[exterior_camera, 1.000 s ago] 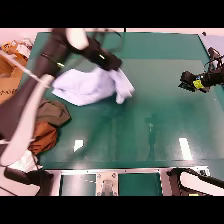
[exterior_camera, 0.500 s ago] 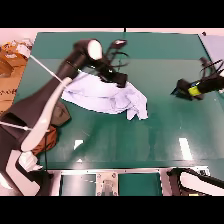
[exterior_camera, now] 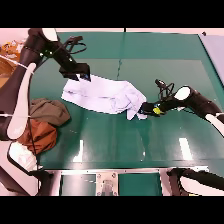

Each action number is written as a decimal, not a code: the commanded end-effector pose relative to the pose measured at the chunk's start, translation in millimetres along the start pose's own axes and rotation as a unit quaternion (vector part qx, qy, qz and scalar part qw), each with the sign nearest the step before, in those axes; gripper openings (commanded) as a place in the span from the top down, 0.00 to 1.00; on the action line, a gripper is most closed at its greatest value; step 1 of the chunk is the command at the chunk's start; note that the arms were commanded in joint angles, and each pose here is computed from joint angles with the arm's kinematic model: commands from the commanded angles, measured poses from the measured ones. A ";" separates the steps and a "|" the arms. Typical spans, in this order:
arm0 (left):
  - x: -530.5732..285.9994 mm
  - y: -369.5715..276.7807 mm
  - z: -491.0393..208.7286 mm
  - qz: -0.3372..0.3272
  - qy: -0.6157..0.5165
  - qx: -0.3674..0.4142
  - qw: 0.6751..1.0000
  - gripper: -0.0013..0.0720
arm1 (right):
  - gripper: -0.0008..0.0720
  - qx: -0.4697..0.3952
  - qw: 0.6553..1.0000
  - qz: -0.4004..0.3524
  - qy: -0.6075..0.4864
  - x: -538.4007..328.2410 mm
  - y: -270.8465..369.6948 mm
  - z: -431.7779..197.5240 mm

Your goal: Fold the shirts.

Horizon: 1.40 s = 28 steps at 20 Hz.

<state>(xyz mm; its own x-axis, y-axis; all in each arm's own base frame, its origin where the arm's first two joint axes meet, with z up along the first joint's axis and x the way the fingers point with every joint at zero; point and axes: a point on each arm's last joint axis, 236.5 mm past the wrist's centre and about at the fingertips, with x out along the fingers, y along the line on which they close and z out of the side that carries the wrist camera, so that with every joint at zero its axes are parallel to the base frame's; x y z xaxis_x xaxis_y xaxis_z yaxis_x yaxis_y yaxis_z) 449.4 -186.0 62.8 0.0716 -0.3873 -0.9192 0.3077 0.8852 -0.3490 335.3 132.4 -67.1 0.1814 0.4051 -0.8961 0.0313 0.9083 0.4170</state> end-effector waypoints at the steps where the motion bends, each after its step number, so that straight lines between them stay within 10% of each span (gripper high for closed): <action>1: -6.6 25.1 -1.7 0.023 0.001 -0.014 1.000 0.05 | 0.96 -0.017 1.000 0.001 -0.025 6.4 2.0 24.0; 12: 68.2 92.2 0.8 0.083 -0.031 -0.055 0.995 0.05 | 0.97 0.067 0.988 -0.095 -0.099 -104.5 -149.7 89.0; 21: 137.9 15.6 0.0 -0.087 -0.012 -0.031 0.996 0.09 | 0.97 0.073 0.990 -0.092 -0.082 -75.5 -157.6 91.8; 22: 144.2 17.8 -10.6 -0.081 0.011 -0.027 0.996 0.14 | 0.97 0.073 0.990 -0.092 -0.082 -75.5 -157.6 91.8; 24: 146.9 23.9 -20.3 -0.070 0.031 -0.020 0.997 0.90 | 0.97 0.073 0.990 -0.092 -0.082 -75.7 -157.4 91.8; 28: 112.9 10.9 -0.1 -0.071 0.016 0.007 0.997 0.96 | 0.97 0.075 0.988 -0.089 -0.099 -97.9 -146.8 102.5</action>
<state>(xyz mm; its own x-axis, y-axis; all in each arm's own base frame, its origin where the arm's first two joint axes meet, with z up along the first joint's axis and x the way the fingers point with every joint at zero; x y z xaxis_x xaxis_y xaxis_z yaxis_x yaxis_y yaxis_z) 460.6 -218.8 -65.1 0.0114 -0.5026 -0.8644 0.2872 0.8297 -0.4787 410.0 -51.3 -41.4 0.3303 0.1990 -0.9227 0.2172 0.9353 0.2795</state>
